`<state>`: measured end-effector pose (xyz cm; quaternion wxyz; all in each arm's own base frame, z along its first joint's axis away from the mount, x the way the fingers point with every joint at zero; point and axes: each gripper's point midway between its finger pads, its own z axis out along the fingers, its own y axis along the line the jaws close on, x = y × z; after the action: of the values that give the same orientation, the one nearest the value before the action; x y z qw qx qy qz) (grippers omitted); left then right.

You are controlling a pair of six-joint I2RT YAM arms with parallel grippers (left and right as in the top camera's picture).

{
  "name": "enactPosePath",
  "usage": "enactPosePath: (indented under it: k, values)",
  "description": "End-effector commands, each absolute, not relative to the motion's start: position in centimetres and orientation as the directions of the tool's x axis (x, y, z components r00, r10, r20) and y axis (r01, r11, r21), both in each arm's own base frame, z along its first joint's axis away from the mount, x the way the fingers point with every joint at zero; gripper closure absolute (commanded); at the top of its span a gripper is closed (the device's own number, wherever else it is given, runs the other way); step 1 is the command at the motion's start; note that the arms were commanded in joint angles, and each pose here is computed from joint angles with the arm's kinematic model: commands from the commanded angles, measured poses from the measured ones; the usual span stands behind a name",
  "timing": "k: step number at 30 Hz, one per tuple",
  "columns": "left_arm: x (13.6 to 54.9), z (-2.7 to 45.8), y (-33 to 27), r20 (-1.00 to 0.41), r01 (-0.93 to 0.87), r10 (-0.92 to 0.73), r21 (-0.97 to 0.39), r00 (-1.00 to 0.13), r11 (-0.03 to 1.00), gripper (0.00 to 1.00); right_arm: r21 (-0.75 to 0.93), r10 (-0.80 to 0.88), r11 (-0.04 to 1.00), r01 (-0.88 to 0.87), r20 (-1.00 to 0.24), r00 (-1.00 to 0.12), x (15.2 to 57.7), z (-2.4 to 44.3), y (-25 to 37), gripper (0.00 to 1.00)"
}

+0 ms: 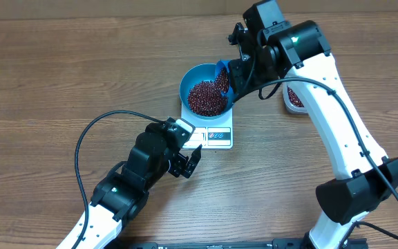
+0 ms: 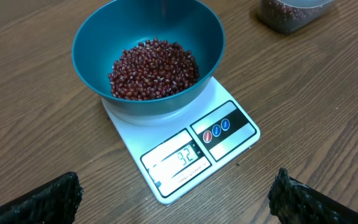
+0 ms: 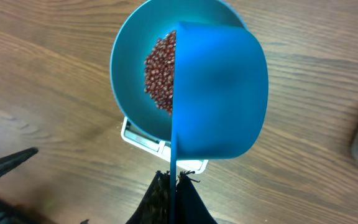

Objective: Scoop item into bowl and weigh 150g on scale
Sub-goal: 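Carry the full scoop left over the teal bowl, then tilt the scoop with the right gripper to pour beans into the bowl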

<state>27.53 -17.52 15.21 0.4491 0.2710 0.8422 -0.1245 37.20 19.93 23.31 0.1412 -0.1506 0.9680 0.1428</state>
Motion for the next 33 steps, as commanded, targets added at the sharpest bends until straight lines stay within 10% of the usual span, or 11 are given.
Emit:
enactPosePath:
  k: [1, 33]
  values:
    - [27.8, 15.1, -17.2, -0.822, 0.561, 0.353, 0.049, -0.448, 0.826, 0.0, 0.17, -0.239, 0.929, -0.329, -0.404, -0.883, 37.8, 25.8, 19.6, 0.96]
    - [27.8, 15.1, -17.2, -0.822, 0.561, 0.353, 0.049, -0.448, 0.826, 0.0, -0.094, -0.309, 0.948, -0.303, -0.482, -0.82, 37.7, 26.3, 21.1, 0.96]
